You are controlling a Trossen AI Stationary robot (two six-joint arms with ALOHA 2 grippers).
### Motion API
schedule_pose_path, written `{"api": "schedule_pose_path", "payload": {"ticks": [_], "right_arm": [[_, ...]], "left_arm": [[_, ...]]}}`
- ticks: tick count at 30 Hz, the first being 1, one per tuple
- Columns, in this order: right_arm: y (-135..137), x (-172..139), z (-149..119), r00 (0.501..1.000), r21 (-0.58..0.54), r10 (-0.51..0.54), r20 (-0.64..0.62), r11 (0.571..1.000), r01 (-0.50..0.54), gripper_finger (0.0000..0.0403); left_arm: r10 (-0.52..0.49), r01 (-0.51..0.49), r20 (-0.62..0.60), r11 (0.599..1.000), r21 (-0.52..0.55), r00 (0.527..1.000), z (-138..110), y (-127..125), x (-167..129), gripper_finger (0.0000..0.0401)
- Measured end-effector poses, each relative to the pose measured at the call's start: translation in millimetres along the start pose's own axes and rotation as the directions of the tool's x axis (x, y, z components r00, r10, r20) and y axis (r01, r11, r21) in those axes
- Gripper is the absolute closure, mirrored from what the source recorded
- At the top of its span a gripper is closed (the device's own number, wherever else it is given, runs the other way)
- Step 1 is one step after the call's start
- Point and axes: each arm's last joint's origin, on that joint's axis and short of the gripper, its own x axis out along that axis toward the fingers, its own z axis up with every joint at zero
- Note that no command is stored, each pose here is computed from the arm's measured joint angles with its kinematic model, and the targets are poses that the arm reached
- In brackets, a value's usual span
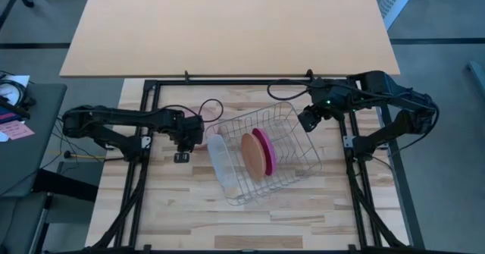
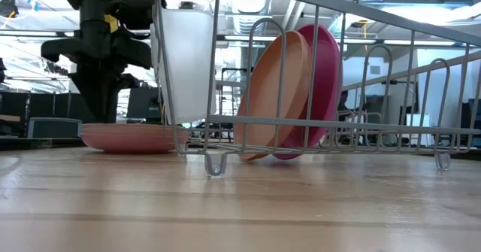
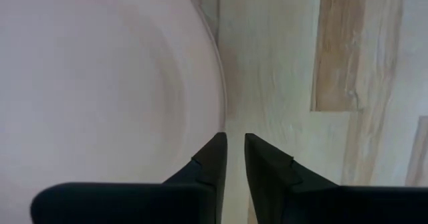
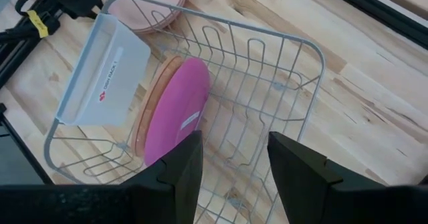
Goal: Sort dishes
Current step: Put the top light orange plate in the dish rack
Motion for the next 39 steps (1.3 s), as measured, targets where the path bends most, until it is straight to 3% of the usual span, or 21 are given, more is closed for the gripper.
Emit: {"api": "schedule_pose_path", "payload": {"ticks": [3, 7, 17, 28, 39], "right_arm": [[0.0, 0.0, 0.0, 1.0, 0.003, 0.0, 0.0, 1.0, 0.0, 0.0227], [0.0, 0.0, 0.0, 1.0, 0.003, 0.0, 0.0, 1.0, 0.0, 0.0227], [0.1, 0.0, 0.0, 1.0, 0.022, 0.001, -0.001, 1.0, -0.001, 0.0227], [0.4, -0.1, -0.3, 1.0, 0.024, 0.004, -0.003, 1.0, -0.004, 0.0227], [0.3, 0.0, 0.0, 1.0, 0.016, 0.008, -0.004, 1.0, -0.008, 0.0227]], "left_arm": [[0.007, -0.007, 0.008, 1.0, 0.008, 1.0, 1.4, 0.4, -1.4, 0.0356], [0.113, -0.113, -0.006, 0.992, 0.051, 0.994, -1.1, 3.5, 3.3, 0.0348], [0.072, -0.069, -0.031, 0.994, 0.08, 0.997, -9.8, 3.6, 13.6, 0.0269], [0.031, -0.029, -0.036, 0.998, 0.062, 0.999, -0.1, 3.3, -7.9, 0.0293], [-0.043, 0.044, -0.013, 0.998, 0.052, 0.999, -7.1, 0.4, 9.2, 0.0293]]}}
